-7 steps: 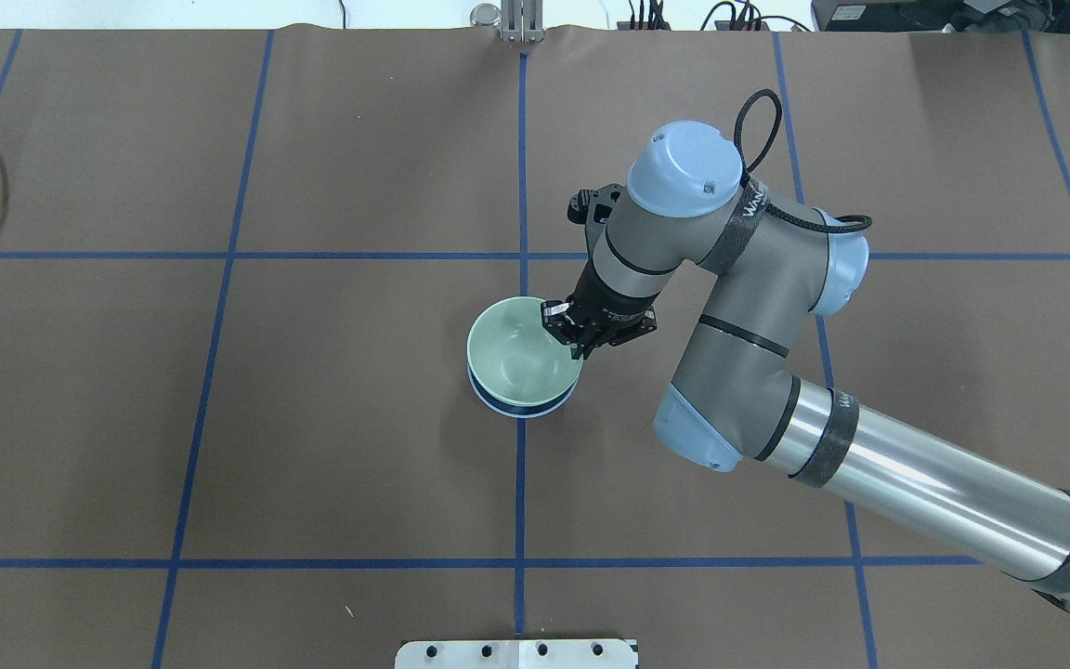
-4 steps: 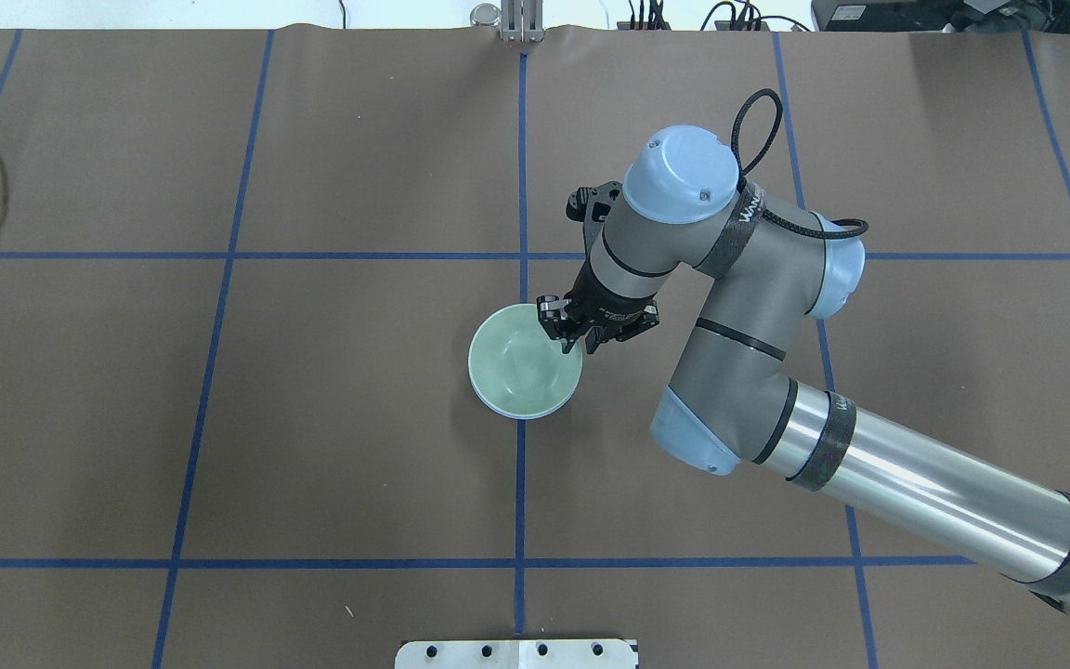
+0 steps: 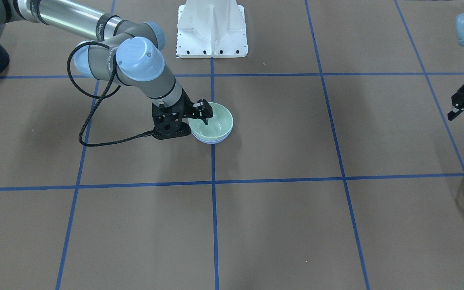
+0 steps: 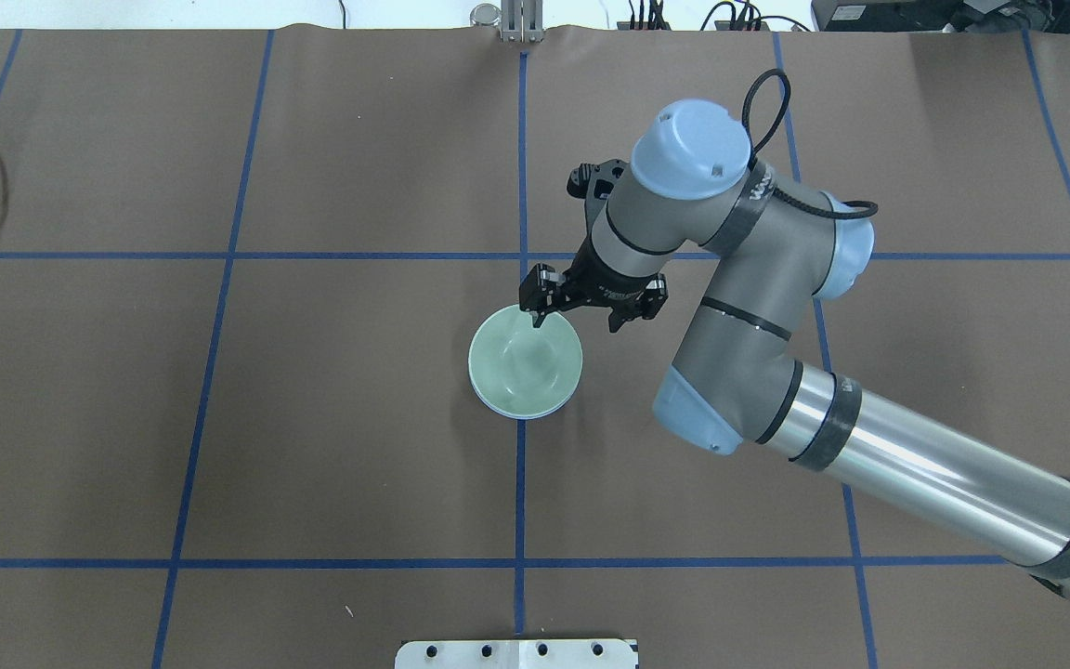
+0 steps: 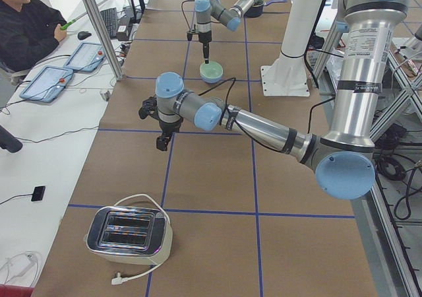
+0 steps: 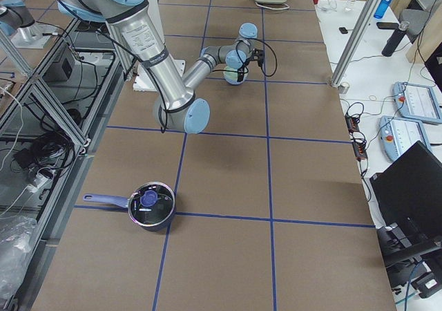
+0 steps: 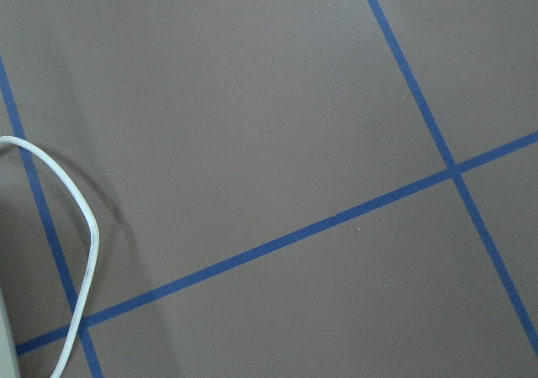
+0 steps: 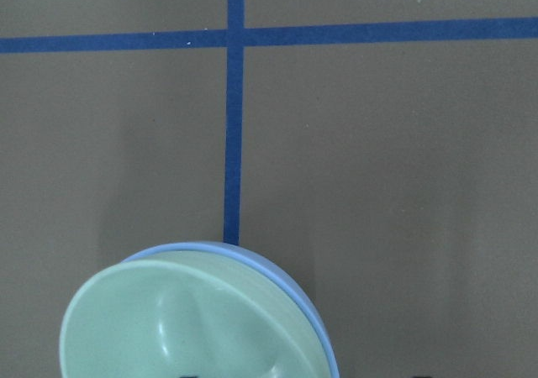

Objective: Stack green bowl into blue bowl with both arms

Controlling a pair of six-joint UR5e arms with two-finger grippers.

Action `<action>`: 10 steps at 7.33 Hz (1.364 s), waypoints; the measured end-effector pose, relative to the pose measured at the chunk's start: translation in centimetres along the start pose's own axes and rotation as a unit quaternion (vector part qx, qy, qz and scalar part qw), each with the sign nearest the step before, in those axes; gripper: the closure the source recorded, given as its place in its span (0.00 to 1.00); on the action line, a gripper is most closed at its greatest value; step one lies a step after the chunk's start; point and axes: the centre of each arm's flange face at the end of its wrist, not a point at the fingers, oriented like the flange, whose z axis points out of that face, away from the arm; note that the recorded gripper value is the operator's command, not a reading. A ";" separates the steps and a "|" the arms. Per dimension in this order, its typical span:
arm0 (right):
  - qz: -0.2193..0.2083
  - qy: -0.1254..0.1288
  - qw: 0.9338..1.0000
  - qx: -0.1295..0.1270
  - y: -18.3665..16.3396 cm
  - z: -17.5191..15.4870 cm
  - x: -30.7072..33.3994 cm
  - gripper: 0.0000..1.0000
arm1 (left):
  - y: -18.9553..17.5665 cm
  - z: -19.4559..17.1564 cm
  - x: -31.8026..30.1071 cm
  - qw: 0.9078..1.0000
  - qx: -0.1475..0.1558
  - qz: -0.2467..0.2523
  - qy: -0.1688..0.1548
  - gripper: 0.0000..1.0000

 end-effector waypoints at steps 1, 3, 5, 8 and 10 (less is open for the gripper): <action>0.005 -0.013 1.000 -0.007 -2.3 -2.8 1.9 0.00 | 0.0 0.0 0.0 1.000 0.000 0.001 0.000 0.02; 0.000 -0.014 1.000 0.005 -7.5 -8.1 9.7 0.00 | 0.2 0.1 -0.2 1.000 -0.001 0.000 -0.001 0.02; -0.021 0.019 0.999 0.030 -11.1 -12.7 20.0 0.00 | 0.5 -0.2 -0.6 1.000 0.001 0.003 -0.003 0.02; -0.061 0.080 0.994 0.034 -12.6 -19.3 36.4 0.00 | 1.4 -0.7 -2.5 1.000 -0.002 0.009 -0.009 0.02; -0.086 0.114 0.990 0.023 -11.1 -22.9 47.5 0.00 | 2.1 -0.7 -3.3 1.000 -0.005 0.006 -0.011 0.02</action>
